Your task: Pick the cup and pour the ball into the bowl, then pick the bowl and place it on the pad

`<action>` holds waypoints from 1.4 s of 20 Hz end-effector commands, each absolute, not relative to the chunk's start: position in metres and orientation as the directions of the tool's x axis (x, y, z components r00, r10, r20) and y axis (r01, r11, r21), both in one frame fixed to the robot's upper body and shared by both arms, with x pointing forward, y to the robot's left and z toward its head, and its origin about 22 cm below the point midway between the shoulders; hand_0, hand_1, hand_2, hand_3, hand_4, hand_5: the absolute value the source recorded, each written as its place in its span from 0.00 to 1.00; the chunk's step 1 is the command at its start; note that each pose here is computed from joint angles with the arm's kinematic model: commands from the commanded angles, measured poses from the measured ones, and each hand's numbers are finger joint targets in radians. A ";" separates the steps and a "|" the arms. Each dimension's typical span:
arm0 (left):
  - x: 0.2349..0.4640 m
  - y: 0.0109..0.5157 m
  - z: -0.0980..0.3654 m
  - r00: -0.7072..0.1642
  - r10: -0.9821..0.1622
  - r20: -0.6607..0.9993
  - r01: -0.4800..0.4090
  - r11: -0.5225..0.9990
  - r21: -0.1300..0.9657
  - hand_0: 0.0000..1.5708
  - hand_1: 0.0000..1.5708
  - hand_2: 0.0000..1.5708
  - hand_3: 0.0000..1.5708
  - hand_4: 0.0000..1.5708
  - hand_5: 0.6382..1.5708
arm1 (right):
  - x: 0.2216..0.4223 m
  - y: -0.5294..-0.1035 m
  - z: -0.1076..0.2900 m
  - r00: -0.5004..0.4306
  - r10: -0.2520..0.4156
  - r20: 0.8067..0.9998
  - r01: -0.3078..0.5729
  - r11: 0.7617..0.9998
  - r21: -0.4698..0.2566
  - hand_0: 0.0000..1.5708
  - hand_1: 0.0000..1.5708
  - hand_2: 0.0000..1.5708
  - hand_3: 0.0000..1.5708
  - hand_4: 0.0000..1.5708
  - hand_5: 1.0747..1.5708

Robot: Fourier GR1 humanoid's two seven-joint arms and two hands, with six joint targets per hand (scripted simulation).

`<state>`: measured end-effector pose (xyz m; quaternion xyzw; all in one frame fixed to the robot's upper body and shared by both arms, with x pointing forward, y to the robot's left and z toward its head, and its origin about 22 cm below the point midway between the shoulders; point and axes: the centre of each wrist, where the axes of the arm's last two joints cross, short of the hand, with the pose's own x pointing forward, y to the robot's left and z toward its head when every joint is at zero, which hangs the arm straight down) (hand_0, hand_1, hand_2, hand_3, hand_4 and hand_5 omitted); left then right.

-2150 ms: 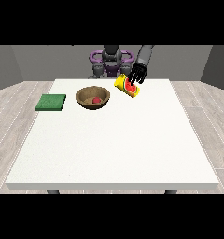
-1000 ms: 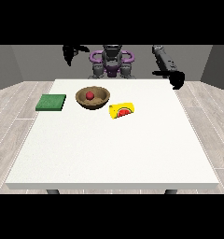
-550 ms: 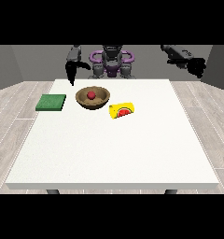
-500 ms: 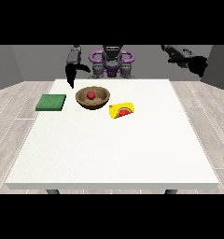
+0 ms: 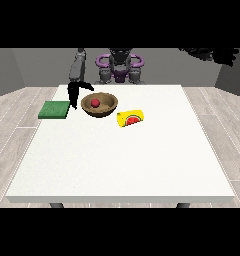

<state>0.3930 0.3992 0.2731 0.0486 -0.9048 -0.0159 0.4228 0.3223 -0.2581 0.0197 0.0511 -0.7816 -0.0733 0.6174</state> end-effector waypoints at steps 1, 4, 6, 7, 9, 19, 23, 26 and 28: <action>0.386 0.398 0.313 -0.658 -0.106 0.746 -0.072 0.994 0.078 0.00 0.00 0.00 0.00 0.00 0.97 | 0.326 -0.245 -0.015 -0.184 -0.196 0.963 0.030 0.978 0.205 0.00 0.00 0.00 0.00 0.20 1.00; 0.383 0.397 0.326 -0.679 -0.083 0.730 -0.050 0.997 0.067 0.00 0.00 0.00 0.00 0.00 0.96 | 0.353 -0.258 0.004 -0.166 -0.239 0.957 0.045 0.967 0.249 0.00 0.00 0.00 0.00 0.24 1.00; 0.379 0.396 0.340 -0.662 -0.089 0.744 -0.042 0.996 0.081 0.00 0.00 0.00 0.00 0.00 0.97 | 0.359 -0.256 0.002 -0.131 -0.249 0.960 0.049 0.965 0.257 0.00 0.00 0.00 0.00 0.26 1.00; 0.380 0.396 0.336 -0.660 -0.085 0.746 -0.055 0.996 0.064 0.00 0.00 0.00 0.00 0.00 0.97 | 0.361 -0.263 0.002 -0.140 -0.232 0.963 0.060 0.968 0.242 0.00 0.00 0.00 0.00 0.26 1.00; 0.377 0.404 0.332 -0.677 -0.081 0.732 -0.042 0.997 0.072 0.00 0.00 0.00 0.00 0.00 0.96 | 0.359 -0.258 -0.009 -0.168 -0.251 0.953 0.060 0.963 0.264 0.00 0.00 0.00 0.00 0.26 1.00; 0.368 0.390 0.359 -0.699 -0.071 0.712 -0.022 0.997 0.077 0.00 0.00 0.00 0.00 0.00 0.96 | 0.365 -0.251 -0.025 -0.155 -0.240 0.958 0.087 0.963 0.255 0.00 0.00 0.00 0.00 0.19 0.99; 0.373 0.382 0.360 -0.700 -0.068 0.710 -0.010 0.996 0.086 0.00 0.00 0.00 0.00 0.00 0.97 | 0.367 -0.219 -0.026 -0.149 -0.214 0.965 0.089 0.969 0.229 0.00 0.00 0.00 0.00 0.26 1.00; 0.372 0.386 0.362 -0.713 -0.066 0.698 -0.009 0.996 0.086 0.00 0.00 0.00 0.00 0.00 0.96 | 0.375 -0.204 -0.010 -0.159 -0.202 0.967 0.116 0.968 0.221 0.00 0.00 0.00 0.00 0.28 1.00; 0.369 0.379 0.374 -0.730 -0.053 0.682 0.016 0.995 0.095 0.00 0.00 0.00 0.00 0.00 0.97 | 0.375 -0.197 -0.013 -0.133 -0.194 0.972 0.125 0.970 0.211 0.00 0.00 0.00 0.00 0.28 1.00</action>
